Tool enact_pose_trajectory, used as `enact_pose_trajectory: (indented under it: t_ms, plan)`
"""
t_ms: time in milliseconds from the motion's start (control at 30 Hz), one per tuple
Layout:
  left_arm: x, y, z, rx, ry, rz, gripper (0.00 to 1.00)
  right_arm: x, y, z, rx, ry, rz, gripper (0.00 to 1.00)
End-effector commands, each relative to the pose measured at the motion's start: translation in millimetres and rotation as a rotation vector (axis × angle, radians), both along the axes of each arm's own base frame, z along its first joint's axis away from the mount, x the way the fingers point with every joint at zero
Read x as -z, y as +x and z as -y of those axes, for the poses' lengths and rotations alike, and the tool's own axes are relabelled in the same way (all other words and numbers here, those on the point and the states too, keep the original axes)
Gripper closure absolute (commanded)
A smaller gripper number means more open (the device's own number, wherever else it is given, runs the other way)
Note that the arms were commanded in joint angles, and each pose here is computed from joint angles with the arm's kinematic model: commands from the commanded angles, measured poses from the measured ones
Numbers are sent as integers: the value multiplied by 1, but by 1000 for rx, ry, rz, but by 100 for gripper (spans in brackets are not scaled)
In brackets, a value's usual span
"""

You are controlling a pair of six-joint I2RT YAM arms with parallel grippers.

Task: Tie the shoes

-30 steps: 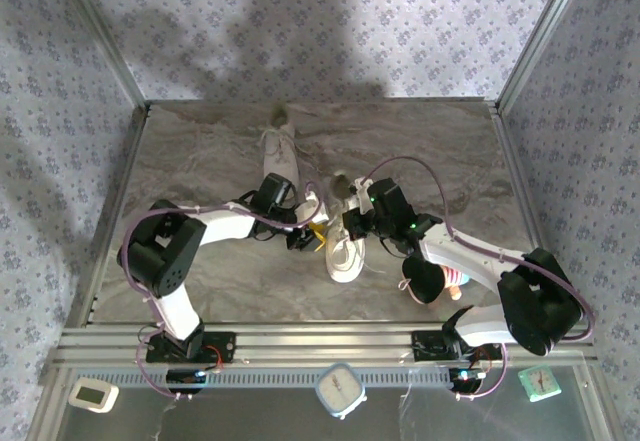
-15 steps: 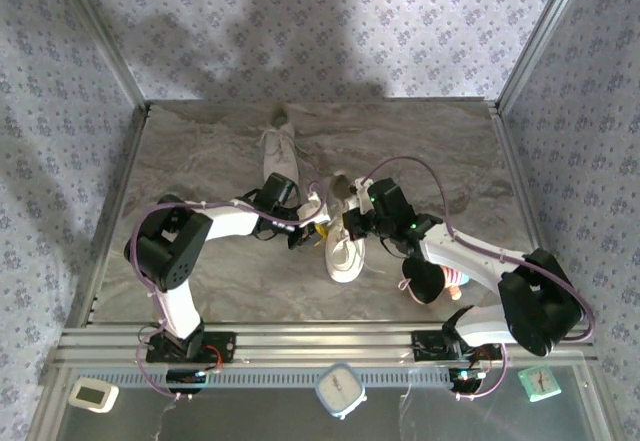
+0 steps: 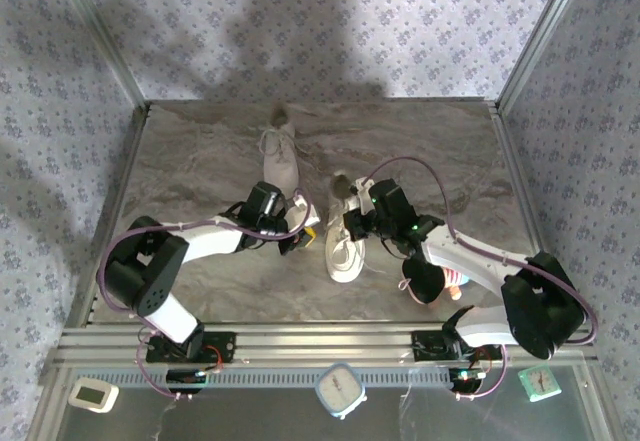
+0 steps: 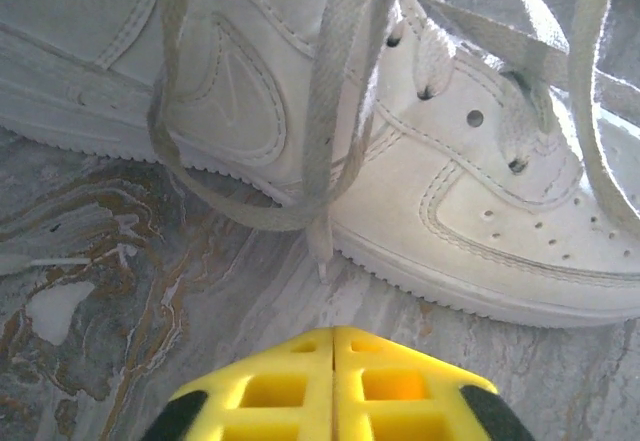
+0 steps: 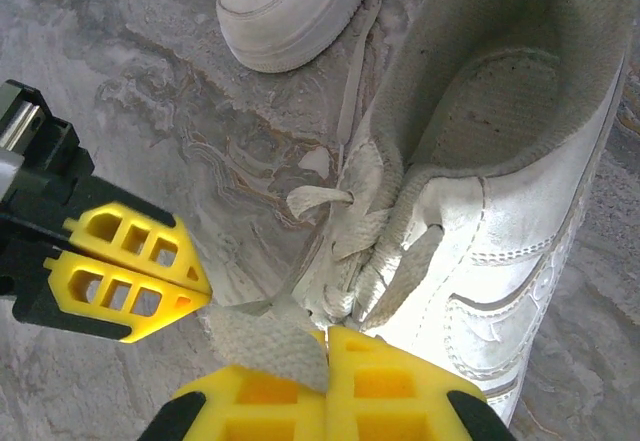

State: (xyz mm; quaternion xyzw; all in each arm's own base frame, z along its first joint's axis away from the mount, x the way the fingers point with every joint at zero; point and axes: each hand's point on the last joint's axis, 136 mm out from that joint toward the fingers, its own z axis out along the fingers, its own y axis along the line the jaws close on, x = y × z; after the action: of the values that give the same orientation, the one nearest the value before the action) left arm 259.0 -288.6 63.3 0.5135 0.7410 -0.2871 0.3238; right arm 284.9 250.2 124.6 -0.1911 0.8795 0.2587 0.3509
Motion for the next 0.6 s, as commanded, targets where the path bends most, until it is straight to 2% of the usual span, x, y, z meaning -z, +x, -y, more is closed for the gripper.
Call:
enact_pose_trajectory:
  t_ms: [0,67,567]
  plan:
    - [-6,-4,10,48,-41,-9,71,0,-4,3,-10,-21,12,100]
    - [-4,-5,14,80,-46,-16,64,-1,-4,3,-10,-23,13,100]
    - [4,-14,36,288,-88,-134,63,-2,-5,4,-12,-24,14,100]
